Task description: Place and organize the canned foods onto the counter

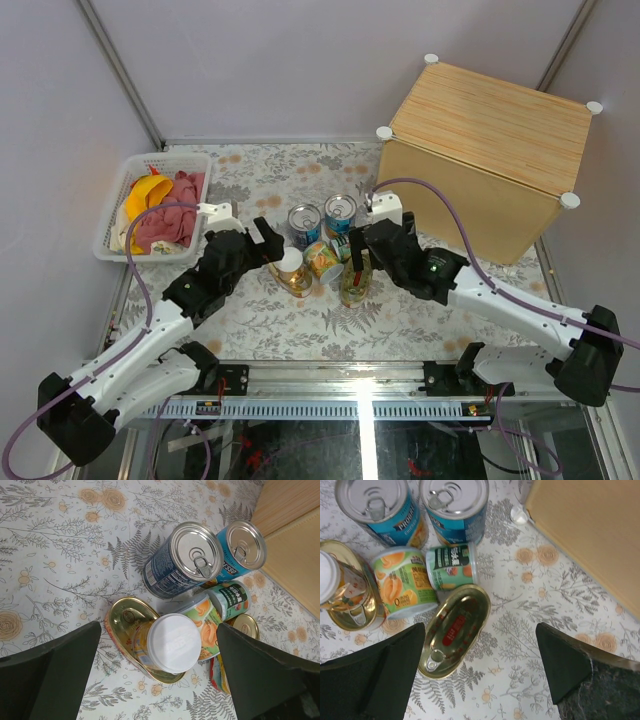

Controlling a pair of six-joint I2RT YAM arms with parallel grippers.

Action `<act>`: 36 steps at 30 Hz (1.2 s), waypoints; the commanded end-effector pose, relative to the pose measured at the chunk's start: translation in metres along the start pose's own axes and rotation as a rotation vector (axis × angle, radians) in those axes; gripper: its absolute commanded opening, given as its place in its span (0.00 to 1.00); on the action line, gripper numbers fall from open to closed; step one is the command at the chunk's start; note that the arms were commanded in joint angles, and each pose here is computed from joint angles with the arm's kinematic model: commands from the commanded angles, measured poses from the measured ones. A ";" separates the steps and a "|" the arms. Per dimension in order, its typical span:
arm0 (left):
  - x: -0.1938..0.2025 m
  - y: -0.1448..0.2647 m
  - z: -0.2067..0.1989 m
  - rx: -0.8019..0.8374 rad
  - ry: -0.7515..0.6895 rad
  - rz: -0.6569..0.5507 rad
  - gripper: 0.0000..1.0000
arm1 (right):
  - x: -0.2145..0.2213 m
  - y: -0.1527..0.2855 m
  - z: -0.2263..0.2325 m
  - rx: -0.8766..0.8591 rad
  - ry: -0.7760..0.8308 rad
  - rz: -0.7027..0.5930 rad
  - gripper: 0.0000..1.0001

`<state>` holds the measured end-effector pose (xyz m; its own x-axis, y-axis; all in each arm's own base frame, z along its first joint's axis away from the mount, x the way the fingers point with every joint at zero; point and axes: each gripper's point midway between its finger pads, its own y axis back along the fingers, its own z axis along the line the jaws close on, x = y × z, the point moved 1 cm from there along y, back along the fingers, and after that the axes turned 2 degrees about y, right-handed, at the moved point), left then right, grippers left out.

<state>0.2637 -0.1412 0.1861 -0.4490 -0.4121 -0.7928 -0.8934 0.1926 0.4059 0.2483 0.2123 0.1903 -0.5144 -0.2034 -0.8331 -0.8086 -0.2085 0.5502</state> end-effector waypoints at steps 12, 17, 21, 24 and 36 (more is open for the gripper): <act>-0.006 -0.001 -0.023 0.104 -0.014 0.002 1.00 | -0.062 -0.038 0.036 -0.052 0.029 -0.173 0.97; -0.005 -0.003 -0.028 0.111 -0.035 0.028 1.00 | -0.062 -0.069 0.040 -0.053 0.009 -0.122 0.98; -0.004 -0.002 -0.030 0.127 -0.047 0.037 1.00 | -0.060 -0.087 0.035 -0.052 -0.007 -0.109 0.99; -0.004 -0.002 -0.032 0.138 -0.052 0.046 1.00 | -0.058 -0.094 0.034 -0.078 -0.018 -0.099 0.99; -0.003 -0.004 -0.026 0.132 -0.034 0.055 1.00 | -0.052 -0.116 0.039 -0.141 0.005 -0.088 0.99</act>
<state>0.2628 -0.1604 0.1813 -0.5282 -0.3506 -0.7734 -0.8451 0.3062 0.4383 0.3421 0.2727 0.1500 -0.4941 -0.2166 -0.8420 -0.7837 -0.3083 0.5392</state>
